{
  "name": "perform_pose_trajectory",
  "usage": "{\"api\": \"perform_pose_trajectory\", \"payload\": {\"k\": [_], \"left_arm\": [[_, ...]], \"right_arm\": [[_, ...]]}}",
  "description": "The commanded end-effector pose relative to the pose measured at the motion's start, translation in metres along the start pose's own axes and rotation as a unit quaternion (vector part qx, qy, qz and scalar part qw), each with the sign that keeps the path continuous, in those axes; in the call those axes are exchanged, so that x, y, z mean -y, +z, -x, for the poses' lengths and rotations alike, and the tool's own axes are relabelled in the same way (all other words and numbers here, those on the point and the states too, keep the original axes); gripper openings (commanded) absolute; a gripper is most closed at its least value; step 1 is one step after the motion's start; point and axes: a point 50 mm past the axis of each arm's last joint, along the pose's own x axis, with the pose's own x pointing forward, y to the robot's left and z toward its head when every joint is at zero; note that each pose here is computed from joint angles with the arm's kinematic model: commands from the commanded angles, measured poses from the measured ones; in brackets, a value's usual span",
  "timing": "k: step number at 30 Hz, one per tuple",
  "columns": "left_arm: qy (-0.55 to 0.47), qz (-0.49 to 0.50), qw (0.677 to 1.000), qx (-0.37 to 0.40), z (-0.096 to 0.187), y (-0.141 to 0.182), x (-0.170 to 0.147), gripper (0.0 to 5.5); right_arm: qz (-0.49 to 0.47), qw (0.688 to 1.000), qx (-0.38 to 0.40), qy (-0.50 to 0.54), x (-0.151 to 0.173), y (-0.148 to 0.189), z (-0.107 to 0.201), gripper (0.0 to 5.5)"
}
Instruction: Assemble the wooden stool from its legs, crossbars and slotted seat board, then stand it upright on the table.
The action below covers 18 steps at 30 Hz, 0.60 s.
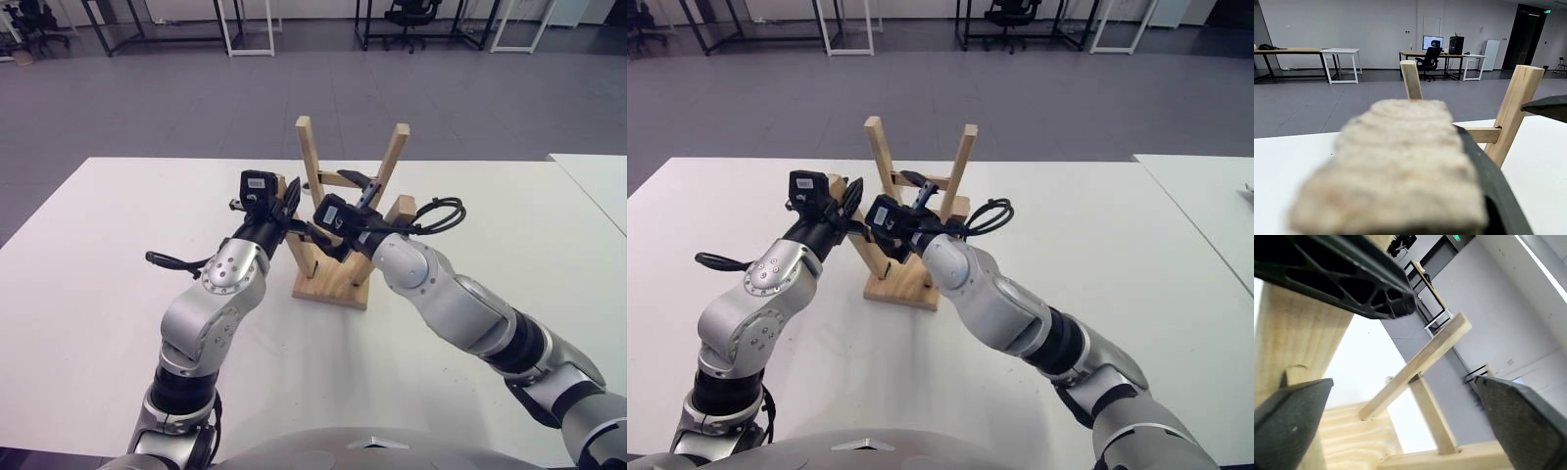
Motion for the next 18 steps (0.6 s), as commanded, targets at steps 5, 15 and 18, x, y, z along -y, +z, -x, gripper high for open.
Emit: {"api": "perform_pose_trajectory", "payload": {"k": [5, 15, 18], "left_arm": [[-0.023, 0.002, 0.996, -0.086, 0.002, -0.031, 0.005, 1.08], [-0.199, 0.099, 0.966, 0.130, 0.024, 0.083, 0.007, 2.71], [-0.221, 0.064, 0.961, 0.152, 0.016, 0.111, -0.010, 3.15]], "right_arm": [[0.010, 0.984, -0.145, 0.100, -0.034, -0.051, 0.001, 5.40], [0.093, 0.996, -0.005, -0.015, 0.044, -0.029, 0.021, 5.40], [0.079, 0.990, 0.080, -0.084, 0.086, -0.011, 0.034, 5.40]]}}
